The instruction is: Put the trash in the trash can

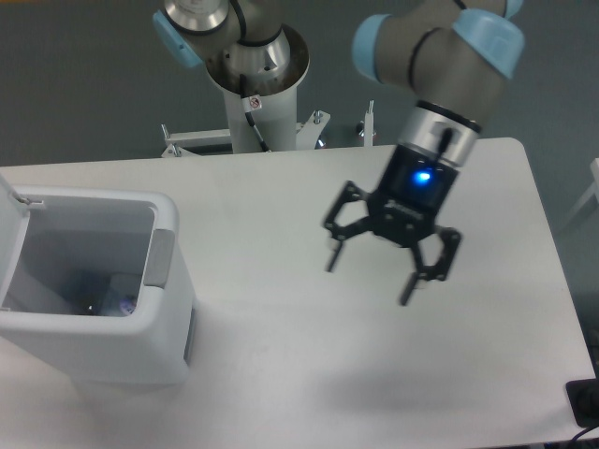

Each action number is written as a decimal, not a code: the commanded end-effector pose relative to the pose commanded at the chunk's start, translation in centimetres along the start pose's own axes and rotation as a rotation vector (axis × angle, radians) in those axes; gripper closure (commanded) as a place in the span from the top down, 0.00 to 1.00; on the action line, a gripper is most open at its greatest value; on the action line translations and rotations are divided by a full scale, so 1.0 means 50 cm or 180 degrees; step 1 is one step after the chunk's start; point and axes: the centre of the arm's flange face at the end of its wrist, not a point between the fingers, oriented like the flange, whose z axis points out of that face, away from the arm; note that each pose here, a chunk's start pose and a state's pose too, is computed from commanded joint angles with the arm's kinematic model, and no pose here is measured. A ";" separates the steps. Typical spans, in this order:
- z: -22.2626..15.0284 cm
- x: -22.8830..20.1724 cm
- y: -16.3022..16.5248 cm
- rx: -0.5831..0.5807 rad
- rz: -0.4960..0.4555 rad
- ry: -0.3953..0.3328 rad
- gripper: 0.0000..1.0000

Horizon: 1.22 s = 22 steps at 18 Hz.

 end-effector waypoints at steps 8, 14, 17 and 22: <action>0.047 -0.041 0.077 -0.1227 0.0501 -0.0503 1.00; 0.155 -0.057 0.073 -0.2020 0.0848 -0.0507 1.00; 0.166 -0.042 0.074 -0.2198 0.1138 -0.0450 1.00; 0.170 -0.035 0.078 -0.2211 0.1171 -0.0421 1.00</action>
